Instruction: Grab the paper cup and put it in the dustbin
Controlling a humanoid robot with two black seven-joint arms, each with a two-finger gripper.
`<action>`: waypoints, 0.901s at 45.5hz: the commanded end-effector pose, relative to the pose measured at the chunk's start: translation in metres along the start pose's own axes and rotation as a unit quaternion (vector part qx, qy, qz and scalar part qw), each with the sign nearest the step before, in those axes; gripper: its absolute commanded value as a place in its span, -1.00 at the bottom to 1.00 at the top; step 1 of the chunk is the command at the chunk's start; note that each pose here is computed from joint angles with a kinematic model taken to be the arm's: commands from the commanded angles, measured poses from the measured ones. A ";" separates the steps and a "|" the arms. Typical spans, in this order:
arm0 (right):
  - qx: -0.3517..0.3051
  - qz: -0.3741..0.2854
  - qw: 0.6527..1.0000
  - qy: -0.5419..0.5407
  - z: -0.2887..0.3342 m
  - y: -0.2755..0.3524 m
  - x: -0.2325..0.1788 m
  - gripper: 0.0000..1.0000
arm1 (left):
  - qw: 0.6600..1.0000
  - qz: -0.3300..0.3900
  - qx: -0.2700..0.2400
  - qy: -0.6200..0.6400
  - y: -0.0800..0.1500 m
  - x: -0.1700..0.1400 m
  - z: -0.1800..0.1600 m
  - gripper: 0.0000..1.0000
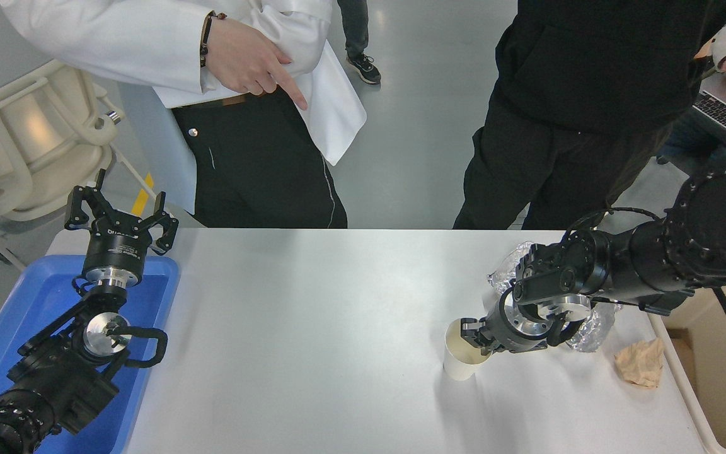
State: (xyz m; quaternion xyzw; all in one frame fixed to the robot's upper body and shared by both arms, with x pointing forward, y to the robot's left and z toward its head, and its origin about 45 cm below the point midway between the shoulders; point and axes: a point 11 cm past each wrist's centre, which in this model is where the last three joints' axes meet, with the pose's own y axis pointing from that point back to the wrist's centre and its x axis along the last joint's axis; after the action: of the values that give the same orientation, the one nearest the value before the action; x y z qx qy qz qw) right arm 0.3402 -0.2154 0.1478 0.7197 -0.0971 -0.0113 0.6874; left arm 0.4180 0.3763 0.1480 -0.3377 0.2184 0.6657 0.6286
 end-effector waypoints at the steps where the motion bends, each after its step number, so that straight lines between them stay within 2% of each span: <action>1: 0.018 -0.040 0.999 -0.009 0.007 0.058 0.020 -1.00 | 1.000 0.000 0.000 0.000 0.000 0.000 0.000 0.98; 12: 0.042 -0.080 0.996 -0.004 0.018 0.157 0.030 -1.00 | 1.000 0.000 0.000 0.000 0.000 0.000 0.000 0.98; 26: 0.042 0.020 0.999 0.018 0.011 0.257 0.039 -1.00 | 1.000 0.000 0.001 -0.001 0.000 0.000 0.000 0.98; 41: 0.043 0.041 0.998 0.021 0.009 0.272 0.042 -1.00 | 1.000 0.000 0.001 -0.001 0.000 0.000 0.000 0.98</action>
State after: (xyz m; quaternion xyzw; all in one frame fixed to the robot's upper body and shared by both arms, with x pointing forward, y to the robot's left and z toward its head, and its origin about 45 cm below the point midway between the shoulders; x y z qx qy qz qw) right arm 0.3494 -0.2395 0.4022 0.7445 -0.1008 0.0228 0.6596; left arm 0.4179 0.3763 0.1478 -0.3370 0.2184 0.6657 0.6289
